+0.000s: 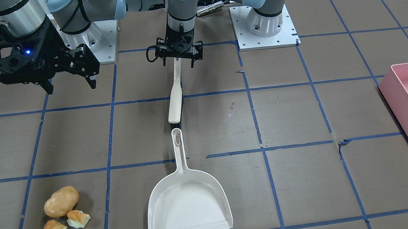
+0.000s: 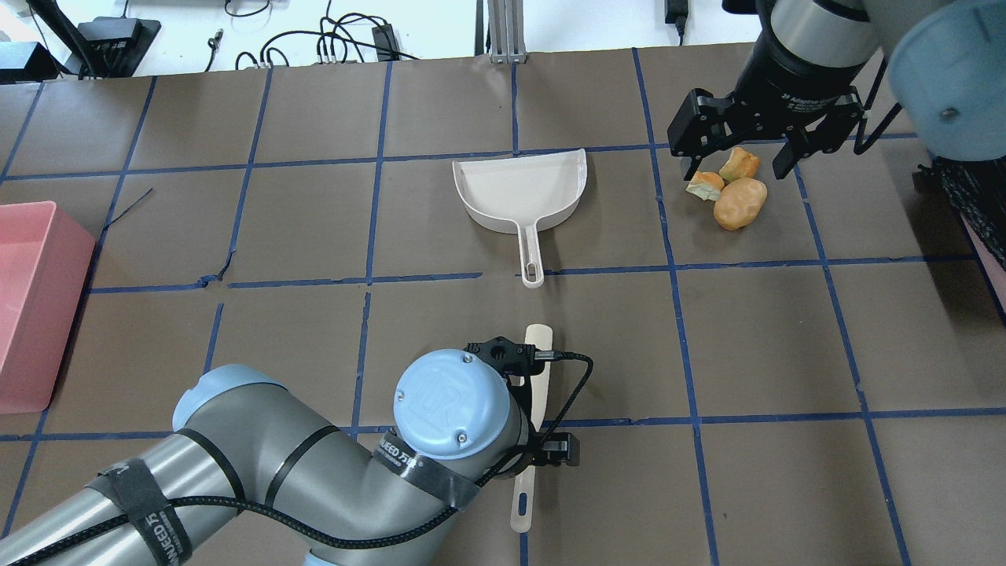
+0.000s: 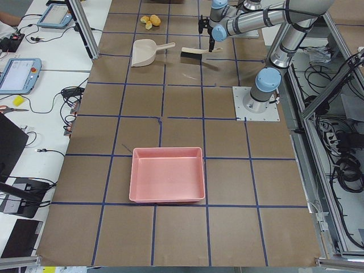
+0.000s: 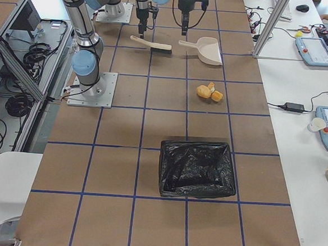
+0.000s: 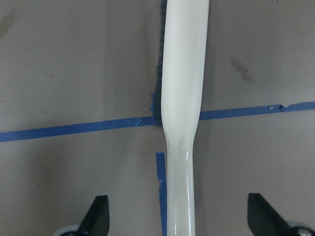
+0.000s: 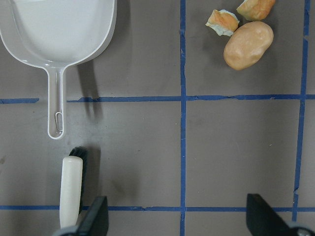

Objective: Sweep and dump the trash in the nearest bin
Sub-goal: 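Grasp the white brush handle with the left gripper and lift it, then carry the brush forward with the left gripper while the right grasps the dustpan, then place the dustpan by the bread with the right gripper while the left brings the brush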

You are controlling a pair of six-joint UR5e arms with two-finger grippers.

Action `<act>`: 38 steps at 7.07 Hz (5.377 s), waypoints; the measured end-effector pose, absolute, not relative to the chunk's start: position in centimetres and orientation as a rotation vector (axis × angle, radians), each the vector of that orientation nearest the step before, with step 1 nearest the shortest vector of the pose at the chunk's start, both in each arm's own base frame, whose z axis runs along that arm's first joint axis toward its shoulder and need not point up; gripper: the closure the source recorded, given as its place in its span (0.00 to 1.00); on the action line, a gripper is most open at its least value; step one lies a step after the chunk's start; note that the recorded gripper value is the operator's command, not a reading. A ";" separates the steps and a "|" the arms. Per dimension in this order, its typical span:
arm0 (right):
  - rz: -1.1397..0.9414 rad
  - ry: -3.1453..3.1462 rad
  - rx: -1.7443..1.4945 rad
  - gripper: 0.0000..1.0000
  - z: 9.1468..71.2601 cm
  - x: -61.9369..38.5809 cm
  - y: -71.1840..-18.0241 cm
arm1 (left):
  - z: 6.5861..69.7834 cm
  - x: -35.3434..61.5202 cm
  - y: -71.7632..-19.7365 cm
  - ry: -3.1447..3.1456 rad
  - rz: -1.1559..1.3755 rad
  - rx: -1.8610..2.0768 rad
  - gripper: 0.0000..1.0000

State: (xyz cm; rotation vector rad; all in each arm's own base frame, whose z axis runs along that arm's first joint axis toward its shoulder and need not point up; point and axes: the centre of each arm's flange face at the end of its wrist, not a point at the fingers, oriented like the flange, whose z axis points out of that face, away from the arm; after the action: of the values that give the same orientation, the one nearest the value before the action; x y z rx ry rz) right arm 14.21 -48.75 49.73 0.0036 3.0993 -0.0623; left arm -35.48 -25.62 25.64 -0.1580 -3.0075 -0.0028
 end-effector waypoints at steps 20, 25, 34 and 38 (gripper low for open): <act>-0.131 3.076 -0.099 0.00 37.3 17.4 -52.5 | 31.6 -34.4 -27.2 -3.027 0.223 -0.249 1.00; -0.369 3.026 -0.174 0.00 30.1 25.3 -52.6 | 35.7 -22.2 -38.8 -3.099 -0.014 -0.016 1.00; -0.455 3.035 -0.208 0.85 23.1 33.9 -49.4 | 32.5 -13.0 -45.0 -3.094 -0.016 0.057 1.00; -0.501 3.034 -0.229 0.94 26.0 30.8 -51.8 | 32.2 -12.8 -45.0 -3.094 -0.026 0.047 1.00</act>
State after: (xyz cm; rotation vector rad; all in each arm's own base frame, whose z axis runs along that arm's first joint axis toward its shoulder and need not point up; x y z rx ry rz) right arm 30.79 -51.82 26.02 -0.2285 3.0343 -0.5008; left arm -12.81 -45.01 32.24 0.0467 -3.0945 -0.0259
